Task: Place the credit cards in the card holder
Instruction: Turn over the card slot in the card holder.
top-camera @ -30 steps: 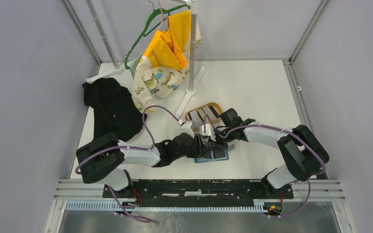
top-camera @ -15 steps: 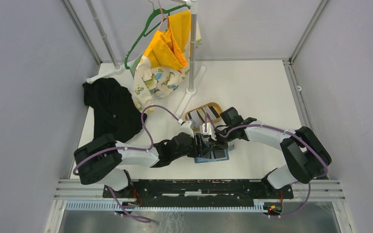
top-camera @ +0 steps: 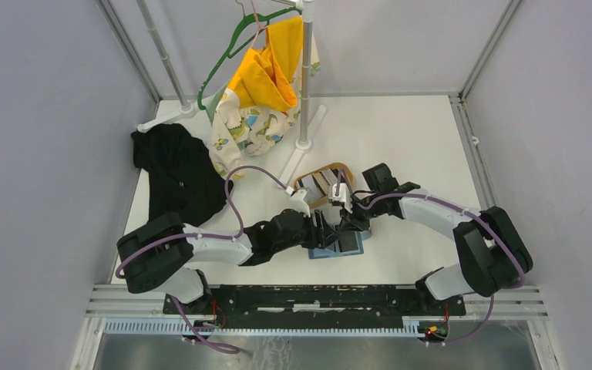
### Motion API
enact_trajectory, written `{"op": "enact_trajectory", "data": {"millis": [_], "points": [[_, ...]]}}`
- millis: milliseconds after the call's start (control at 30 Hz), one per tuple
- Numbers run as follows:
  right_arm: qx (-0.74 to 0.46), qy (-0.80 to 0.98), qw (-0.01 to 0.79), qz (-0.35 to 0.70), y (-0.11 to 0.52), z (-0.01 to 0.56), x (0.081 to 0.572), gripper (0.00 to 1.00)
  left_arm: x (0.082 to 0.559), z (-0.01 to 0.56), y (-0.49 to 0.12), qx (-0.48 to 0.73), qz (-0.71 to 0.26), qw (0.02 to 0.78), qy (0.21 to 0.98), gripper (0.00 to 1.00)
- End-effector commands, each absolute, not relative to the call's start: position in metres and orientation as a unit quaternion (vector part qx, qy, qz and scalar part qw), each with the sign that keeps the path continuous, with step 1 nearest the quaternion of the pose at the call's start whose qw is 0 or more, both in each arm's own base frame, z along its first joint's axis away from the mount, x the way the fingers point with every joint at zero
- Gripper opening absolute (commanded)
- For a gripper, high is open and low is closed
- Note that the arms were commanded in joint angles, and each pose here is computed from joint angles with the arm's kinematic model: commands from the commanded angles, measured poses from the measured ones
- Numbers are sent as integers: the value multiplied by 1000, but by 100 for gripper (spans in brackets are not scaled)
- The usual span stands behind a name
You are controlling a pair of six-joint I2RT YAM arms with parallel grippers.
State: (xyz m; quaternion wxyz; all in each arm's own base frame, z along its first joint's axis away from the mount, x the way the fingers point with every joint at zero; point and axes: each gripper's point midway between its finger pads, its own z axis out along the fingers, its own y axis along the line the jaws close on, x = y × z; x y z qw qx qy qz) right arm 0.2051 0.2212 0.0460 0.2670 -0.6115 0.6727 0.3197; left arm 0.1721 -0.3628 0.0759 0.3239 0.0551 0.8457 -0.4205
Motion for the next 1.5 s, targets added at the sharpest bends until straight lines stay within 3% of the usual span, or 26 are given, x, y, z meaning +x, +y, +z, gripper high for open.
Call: {"op": "enact_trajectory", "data": {"millis": [0, 933, 1267, 1400, 1467], "points": [[-587, 676, 300, 330, 223, 68, 222, 20, 175, 102, -385, 59, -465, 332, 819, 65], [-527, 707, 339, 328, 192, 84, 250, 21, 161, 103, -426, 110, -530, 308, 783, 80], [-534, 679, 379, 332, 185, 107, 255, 22, 181, 136, -387, 136, -466, 420, 767, 80], [-549, 641, 433, 315, 189, 136, 262, 31, 207, 165, -356, 139, -384, 504, 761, 82], [-544, 628, 468, 299, 192, 161, 276, 39, 221, 180, -340, 135, -335, 542, 758, 91]]}}
